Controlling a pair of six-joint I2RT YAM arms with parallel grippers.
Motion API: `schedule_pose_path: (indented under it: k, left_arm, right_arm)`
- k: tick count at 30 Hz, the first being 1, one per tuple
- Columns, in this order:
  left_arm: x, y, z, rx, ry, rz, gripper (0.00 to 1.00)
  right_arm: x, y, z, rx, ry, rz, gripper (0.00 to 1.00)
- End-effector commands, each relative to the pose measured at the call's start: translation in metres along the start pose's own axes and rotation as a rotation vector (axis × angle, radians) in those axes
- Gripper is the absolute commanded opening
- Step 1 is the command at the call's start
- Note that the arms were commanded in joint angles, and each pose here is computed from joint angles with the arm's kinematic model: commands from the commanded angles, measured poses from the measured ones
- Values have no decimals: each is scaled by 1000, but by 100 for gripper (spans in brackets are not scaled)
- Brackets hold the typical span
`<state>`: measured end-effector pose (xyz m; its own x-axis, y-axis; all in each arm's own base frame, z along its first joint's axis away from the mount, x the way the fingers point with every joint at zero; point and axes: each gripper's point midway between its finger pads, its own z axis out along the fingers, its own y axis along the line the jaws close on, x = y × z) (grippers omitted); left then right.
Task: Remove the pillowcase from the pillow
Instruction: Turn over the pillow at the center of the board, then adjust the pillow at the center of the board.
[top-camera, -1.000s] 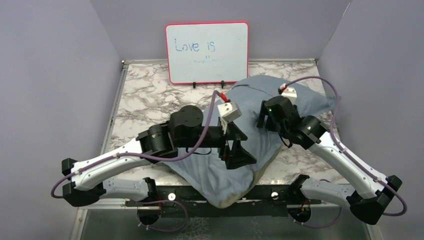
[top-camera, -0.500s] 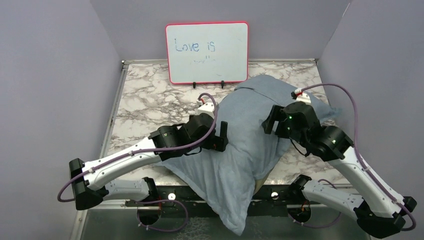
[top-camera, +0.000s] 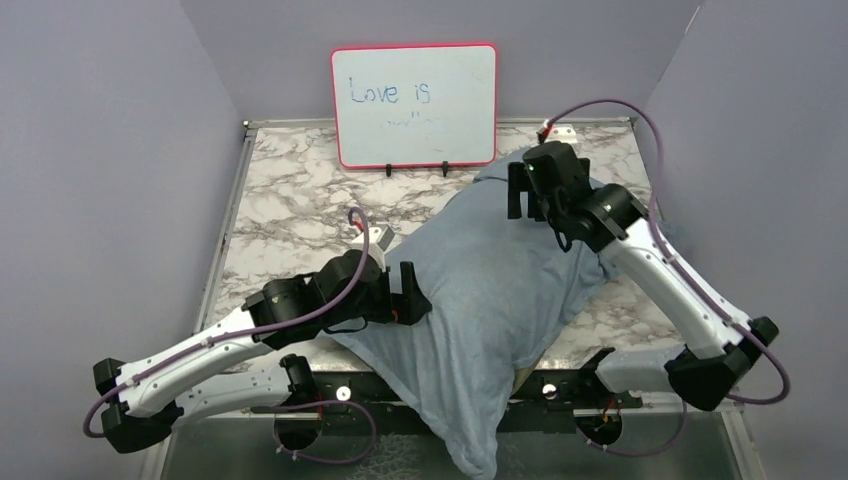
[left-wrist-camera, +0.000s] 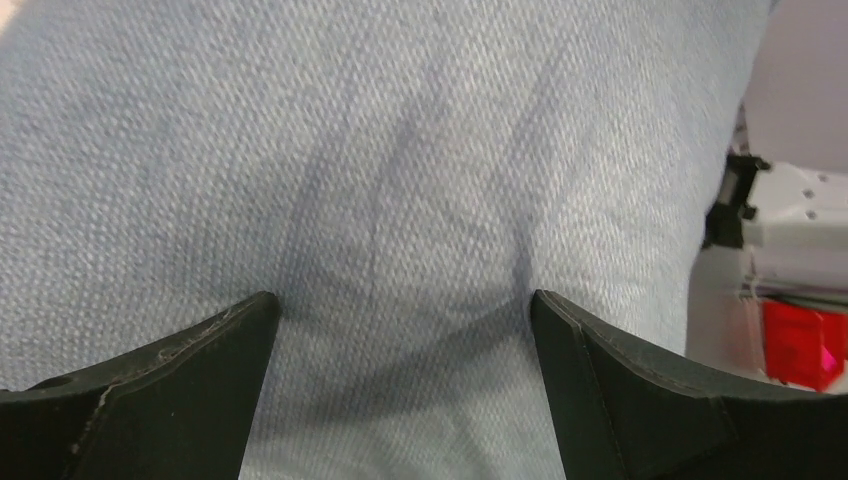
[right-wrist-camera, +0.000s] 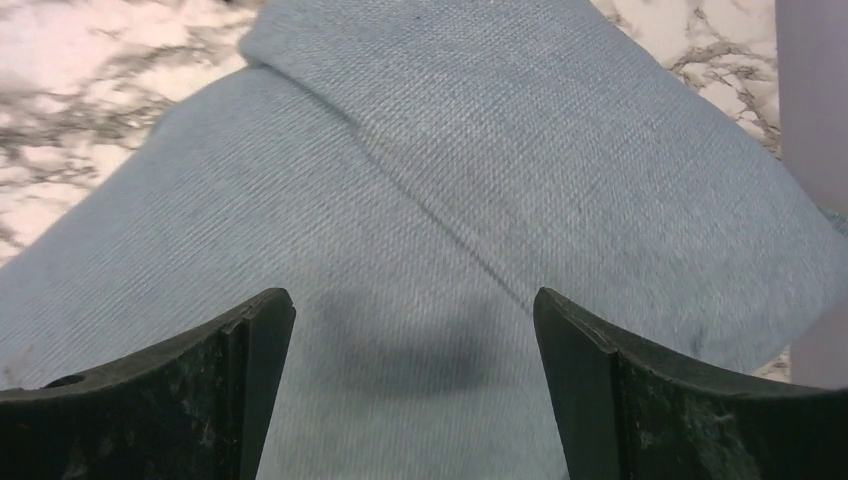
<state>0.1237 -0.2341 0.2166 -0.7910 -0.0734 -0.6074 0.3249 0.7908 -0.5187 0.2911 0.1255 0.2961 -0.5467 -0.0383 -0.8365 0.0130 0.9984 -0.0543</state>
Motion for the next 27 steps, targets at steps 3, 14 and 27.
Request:
schedule_pose_path:
  k: [3, 14, 27]
  left_arm:
    - [36, -12, -30, 171, 132, -99, 99]
    - [49, -28, 9, 348, 82, -230, 99]
    - [-90, -17, 78, -42, -151, 115, 2]
  right_arm:
    - [-5, -7, 61, -50, 74, -48, 95]
    - [113, 62, 65, -489, 454, -12, 22]
    - [143, 48, 14, -522, 412, 170, 1]
